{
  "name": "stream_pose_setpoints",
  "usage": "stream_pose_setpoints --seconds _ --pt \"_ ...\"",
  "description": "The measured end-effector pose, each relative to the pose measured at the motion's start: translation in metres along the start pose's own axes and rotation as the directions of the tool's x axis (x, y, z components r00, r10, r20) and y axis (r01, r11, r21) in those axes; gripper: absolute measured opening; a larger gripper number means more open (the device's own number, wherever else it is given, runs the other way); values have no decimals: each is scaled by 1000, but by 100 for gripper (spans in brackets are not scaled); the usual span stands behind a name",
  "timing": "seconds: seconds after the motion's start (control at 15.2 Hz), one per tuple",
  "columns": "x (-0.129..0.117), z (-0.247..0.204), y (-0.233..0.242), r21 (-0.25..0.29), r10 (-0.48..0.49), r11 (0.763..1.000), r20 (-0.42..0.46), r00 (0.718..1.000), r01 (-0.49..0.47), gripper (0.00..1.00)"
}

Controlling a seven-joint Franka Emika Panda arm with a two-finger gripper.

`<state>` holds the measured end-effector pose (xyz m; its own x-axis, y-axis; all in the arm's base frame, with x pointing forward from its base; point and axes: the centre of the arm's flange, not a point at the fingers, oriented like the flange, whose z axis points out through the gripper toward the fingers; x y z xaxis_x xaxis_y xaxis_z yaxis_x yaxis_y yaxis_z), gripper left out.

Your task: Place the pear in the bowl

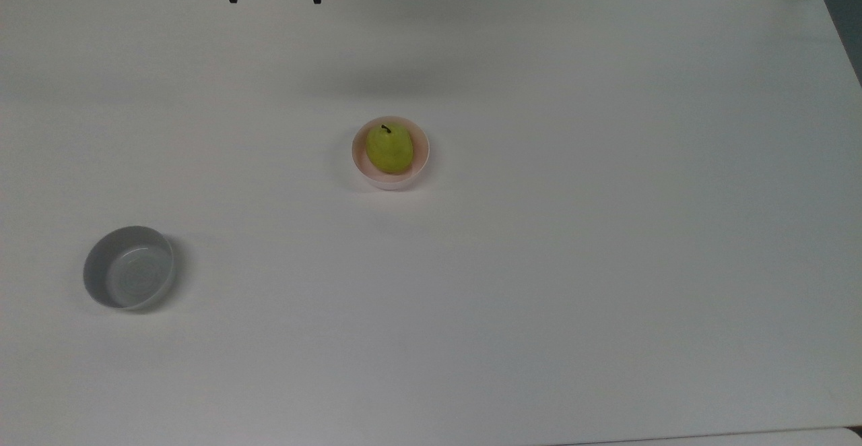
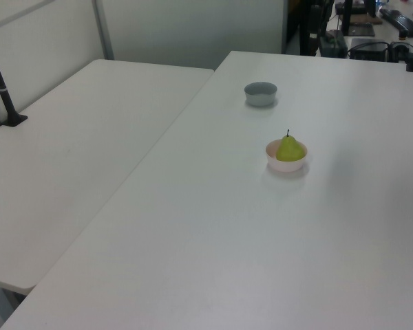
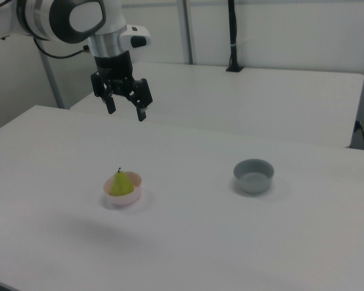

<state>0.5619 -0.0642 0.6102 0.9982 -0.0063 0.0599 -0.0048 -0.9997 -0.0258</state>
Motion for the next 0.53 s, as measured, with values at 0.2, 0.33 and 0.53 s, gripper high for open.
stream_pose_setpoints --seconds 0.2,0.33,0.53 --pt "0 0 0 -6 -1 1000 1 1000 1 100" --pt "0 0 0 -11 -3 1000 2 1000 3 100" --pt "0 0 0 -12 -3 1000 2 1000 3 100"
